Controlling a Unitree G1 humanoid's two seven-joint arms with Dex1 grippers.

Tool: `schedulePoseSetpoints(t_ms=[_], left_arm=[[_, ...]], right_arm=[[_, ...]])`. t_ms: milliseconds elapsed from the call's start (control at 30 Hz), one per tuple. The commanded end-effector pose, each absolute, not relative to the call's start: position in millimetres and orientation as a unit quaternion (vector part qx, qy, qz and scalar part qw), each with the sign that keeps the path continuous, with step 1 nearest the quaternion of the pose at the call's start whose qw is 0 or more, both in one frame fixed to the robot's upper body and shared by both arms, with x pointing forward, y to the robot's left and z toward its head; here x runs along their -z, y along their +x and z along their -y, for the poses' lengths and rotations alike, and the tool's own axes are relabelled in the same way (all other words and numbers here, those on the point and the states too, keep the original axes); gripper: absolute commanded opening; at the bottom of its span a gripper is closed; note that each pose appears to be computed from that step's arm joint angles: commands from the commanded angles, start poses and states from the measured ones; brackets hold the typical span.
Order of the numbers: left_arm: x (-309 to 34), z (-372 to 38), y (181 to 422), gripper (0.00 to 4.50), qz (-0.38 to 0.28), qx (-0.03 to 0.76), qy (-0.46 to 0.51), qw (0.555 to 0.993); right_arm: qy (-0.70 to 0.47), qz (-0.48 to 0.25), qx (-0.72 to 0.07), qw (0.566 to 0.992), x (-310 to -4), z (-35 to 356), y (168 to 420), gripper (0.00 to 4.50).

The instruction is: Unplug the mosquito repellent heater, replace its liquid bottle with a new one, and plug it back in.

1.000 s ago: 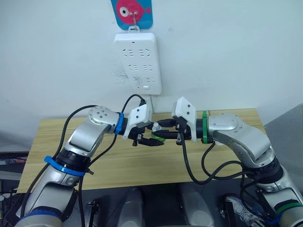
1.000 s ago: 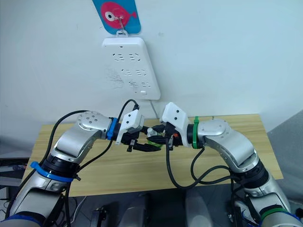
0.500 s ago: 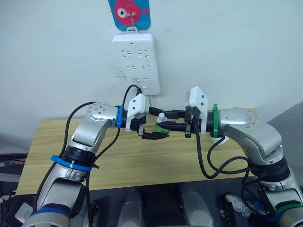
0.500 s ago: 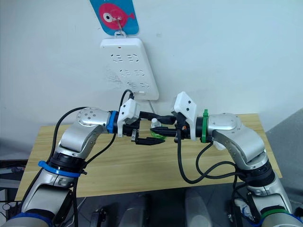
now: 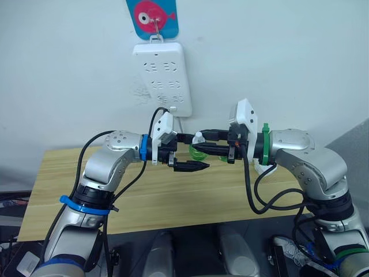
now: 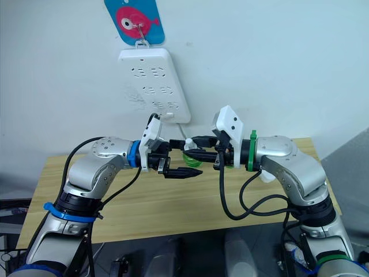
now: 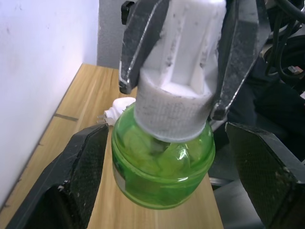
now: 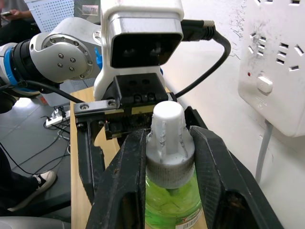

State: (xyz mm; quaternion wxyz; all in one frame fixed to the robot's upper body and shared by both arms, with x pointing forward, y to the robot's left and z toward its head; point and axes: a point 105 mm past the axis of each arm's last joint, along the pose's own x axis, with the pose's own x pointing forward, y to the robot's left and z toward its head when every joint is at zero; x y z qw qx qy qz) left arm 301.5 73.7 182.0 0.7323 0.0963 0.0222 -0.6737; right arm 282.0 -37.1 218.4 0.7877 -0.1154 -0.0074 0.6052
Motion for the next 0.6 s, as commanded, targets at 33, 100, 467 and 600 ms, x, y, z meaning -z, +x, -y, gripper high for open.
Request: schedulePoseSetpoints(t_ms=[33,100,467,600], left_arm=[[-194,-73,298,3.96,0.007,0.676,0.099,0.730],[-191,-73,298,3.52,0.004,0.677,0.109,0.728],[-184,-74,296,2.26,0.012,0.681,0.140,0.719],[-184,-74,295,2.26,0.023,0.683,0.158,0.713]], right_arm=[[-0.115,0.028,-0.610,0.783,-228,38,277,1.03],[-0.116,0.029,-0.611,0.783,-228,38,277,1.03],[-0.176,0.030,-0.701,0.691,-223,32,262,1.03],[-0.232,0.005,-0.763,0.604,-217,37,262,1.03]])
